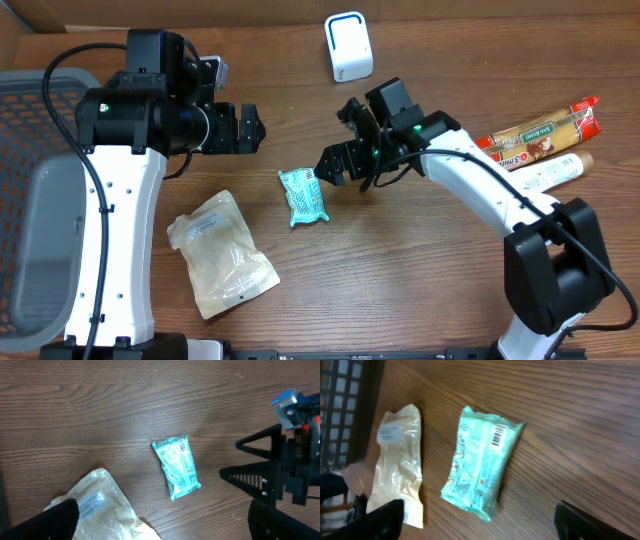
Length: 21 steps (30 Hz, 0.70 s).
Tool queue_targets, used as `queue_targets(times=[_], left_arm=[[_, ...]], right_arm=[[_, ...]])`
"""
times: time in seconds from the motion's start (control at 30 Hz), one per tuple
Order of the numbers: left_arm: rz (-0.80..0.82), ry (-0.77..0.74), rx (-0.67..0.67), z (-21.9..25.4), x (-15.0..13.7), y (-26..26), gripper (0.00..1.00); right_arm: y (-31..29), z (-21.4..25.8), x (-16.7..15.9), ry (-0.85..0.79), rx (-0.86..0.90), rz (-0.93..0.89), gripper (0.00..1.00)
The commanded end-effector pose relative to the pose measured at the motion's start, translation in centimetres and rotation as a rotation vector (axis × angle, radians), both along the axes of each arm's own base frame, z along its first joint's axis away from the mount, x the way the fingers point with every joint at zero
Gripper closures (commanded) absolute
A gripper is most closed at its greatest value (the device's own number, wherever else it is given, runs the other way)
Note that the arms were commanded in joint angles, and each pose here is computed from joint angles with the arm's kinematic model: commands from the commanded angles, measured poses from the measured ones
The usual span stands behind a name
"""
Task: Scan the item barcode
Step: 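Move the right gripper to the teal wipes and grasp them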
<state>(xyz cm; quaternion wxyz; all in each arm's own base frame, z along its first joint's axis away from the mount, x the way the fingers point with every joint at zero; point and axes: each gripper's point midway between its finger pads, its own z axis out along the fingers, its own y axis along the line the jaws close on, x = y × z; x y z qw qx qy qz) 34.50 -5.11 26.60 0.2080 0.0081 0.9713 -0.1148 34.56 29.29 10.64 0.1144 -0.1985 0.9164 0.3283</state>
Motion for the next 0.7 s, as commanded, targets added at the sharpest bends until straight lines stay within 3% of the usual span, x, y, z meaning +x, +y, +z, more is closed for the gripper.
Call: queue_targets(times=[0.0, 0.27, 0.67], left_arm=[[-0.021, -0.055, -0.009, 1.7, -0.1, -0.2, 0.0], [-0.019, -0.054, -0.009, 1.7, -0.1, -0.1, 0.0], [-0.019, -0.054, -0.009, 1.7, -0.1, -0.1, 0.0]], right_arm=[[1.3, -2.4, -1.1, 0.075, -0.007, 0.017, 0.06], [3.0, -7.9, -2.5, 0.246, -0.05, -0.057, 0.24], [4.1, -11.4, -2.9, 0.253, -0.13, -0.121, 0.46]])
